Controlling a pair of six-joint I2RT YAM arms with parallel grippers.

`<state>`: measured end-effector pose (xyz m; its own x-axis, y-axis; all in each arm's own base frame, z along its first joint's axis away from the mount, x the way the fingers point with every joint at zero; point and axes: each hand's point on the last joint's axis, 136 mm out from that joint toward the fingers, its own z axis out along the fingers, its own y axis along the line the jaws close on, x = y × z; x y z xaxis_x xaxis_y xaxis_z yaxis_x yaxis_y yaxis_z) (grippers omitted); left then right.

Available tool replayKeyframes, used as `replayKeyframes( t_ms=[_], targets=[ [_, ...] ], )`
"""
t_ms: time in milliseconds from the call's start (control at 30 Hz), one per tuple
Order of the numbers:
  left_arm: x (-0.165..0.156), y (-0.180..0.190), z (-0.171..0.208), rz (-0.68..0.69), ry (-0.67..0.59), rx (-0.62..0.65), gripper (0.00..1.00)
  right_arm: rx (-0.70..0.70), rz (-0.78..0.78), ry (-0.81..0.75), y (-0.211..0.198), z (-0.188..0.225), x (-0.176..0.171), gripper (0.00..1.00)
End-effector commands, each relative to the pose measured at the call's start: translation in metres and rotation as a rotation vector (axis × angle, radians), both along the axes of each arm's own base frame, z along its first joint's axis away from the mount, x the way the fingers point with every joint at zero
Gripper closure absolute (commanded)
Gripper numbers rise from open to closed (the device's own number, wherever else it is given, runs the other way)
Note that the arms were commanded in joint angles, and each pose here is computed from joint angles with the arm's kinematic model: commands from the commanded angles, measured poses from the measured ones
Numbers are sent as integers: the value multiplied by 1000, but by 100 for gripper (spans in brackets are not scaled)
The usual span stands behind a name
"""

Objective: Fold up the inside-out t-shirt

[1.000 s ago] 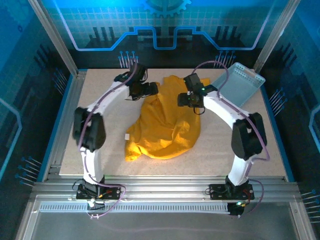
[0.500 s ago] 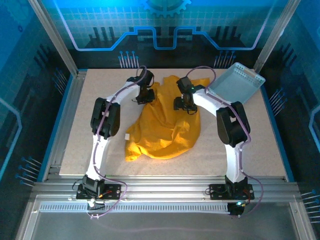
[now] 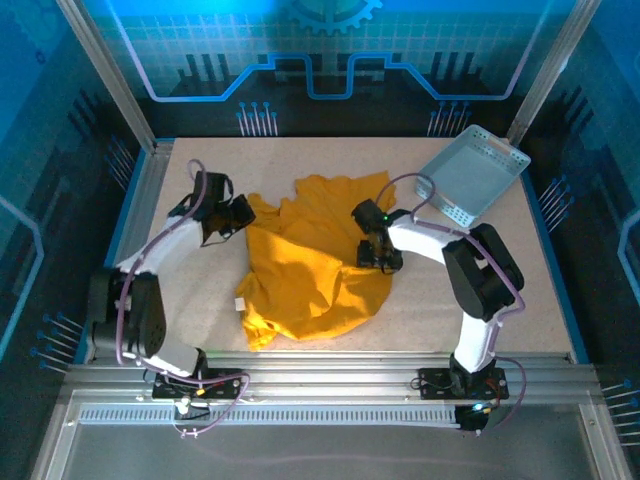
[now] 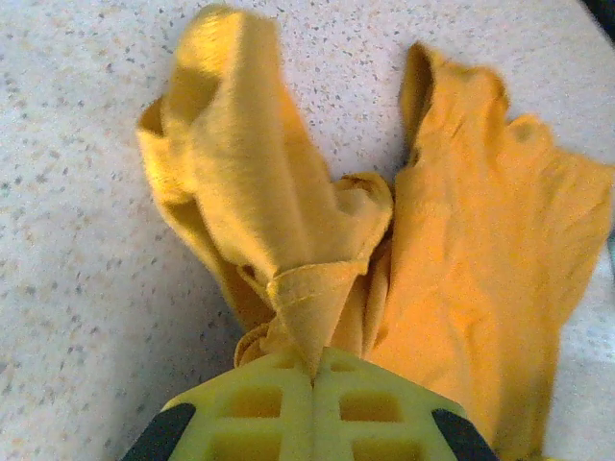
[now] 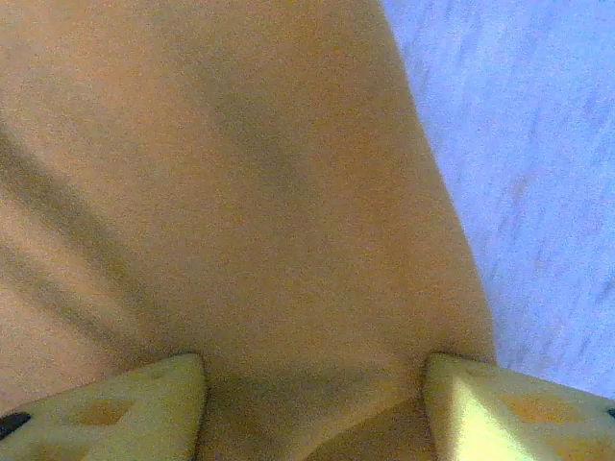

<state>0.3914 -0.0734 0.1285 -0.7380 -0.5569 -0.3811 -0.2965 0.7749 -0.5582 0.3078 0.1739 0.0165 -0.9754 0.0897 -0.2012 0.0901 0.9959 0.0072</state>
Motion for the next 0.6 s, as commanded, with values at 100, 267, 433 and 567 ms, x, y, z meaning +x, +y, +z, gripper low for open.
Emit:
replayKeyframes(
  t_ms=[100, 267, 433, 567],
  targets=[
    [-25, -4, -17, -41, 21, -65, 100, 59, 35, -89, 23, 35, -13, 35],
    [-36, -6, -40, -45, 102, -80, 100, -17, 103, -271, 24, 105, 75, 27],
    [-40, -7, -41, -49, 105, -85, 100, -27, 78, -274, 14, 103, 156, 25],
    [-43, -8, -42, -46, 107, -93, 100, -54, 85, -238, 12, 84, 193, 26]
  ],
)
